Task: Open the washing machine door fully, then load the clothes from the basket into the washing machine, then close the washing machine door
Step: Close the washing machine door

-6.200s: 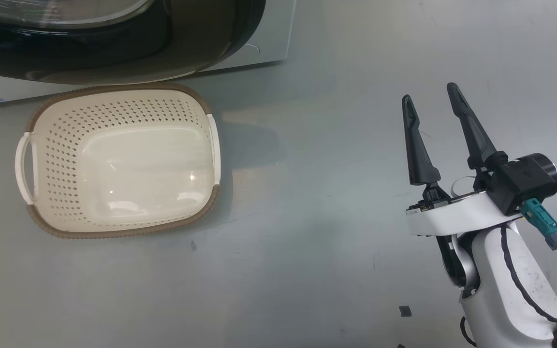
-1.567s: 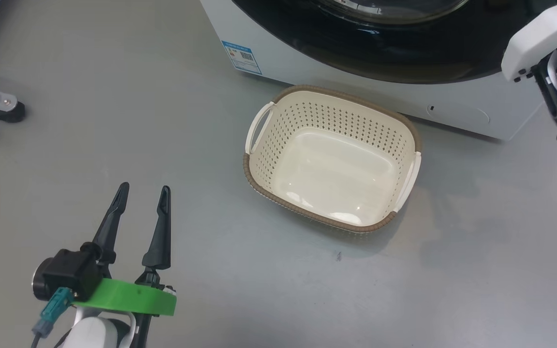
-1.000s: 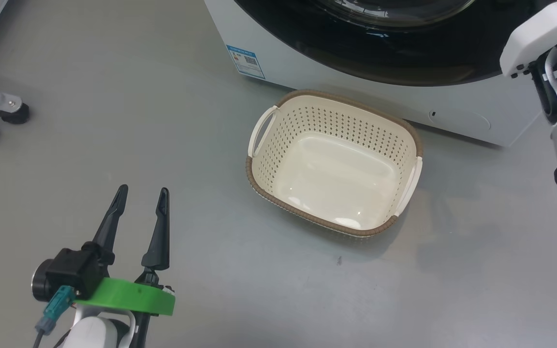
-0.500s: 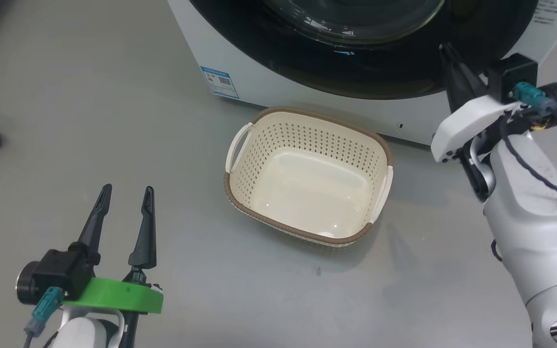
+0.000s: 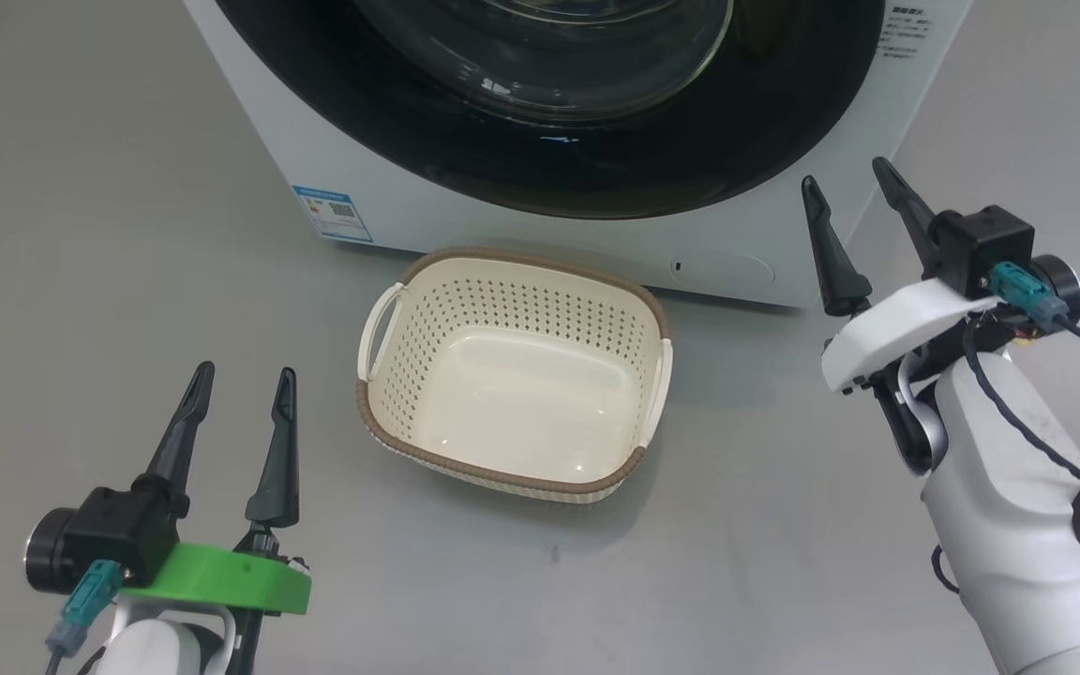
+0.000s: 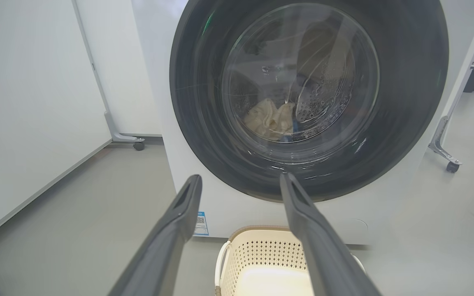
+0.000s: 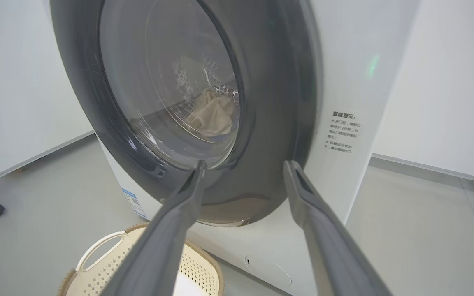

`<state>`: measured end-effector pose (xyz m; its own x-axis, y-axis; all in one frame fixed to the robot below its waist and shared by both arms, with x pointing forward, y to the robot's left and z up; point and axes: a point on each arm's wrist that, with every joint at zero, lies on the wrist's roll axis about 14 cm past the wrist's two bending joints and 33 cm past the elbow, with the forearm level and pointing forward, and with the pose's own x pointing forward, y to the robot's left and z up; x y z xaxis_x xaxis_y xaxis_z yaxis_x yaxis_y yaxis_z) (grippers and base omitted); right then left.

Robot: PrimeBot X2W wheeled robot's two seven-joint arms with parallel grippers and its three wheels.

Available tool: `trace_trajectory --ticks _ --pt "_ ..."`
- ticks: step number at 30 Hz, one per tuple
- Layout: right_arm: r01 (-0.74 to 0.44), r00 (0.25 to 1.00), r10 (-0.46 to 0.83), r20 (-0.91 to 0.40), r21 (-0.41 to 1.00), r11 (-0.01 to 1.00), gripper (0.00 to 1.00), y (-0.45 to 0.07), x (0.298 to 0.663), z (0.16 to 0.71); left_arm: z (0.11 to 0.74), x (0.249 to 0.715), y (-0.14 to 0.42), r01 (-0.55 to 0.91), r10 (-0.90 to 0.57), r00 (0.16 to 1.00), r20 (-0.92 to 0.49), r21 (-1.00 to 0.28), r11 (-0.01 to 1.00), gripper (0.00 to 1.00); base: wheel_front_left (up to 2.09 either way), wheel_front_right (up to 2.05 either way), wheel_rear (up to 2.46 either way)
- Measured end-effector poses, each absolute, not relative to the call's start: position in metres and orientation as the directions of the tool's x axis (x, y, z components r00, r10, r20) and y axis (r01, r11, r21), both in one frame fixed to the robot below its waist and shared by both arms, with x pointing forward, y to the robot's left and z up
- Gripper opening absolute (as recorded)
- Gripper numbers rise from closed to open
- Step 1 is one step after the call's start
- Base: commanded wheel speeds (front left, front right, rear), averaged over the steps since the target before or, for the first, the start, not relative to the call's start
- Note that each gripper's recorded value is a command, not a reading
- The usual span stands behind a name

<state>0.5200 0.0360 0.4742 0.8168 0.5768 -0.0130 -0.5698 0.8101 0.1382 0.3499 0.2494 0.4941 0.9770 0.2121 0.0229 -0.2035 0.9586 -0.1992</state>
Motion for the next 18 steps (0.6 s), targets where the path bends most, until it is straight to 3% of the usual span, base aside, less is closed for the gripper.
trace_trajectory --ticks 18 --pt "-0.407 0.912 0.410 0.017 0.156 0.900 1.00 -0.042 0.455 0.487 0.488 0.348 0.212 -0.064 0.068 0.998 0.014 -0.199 0.978 1.00 0.00 0.00 0.00"
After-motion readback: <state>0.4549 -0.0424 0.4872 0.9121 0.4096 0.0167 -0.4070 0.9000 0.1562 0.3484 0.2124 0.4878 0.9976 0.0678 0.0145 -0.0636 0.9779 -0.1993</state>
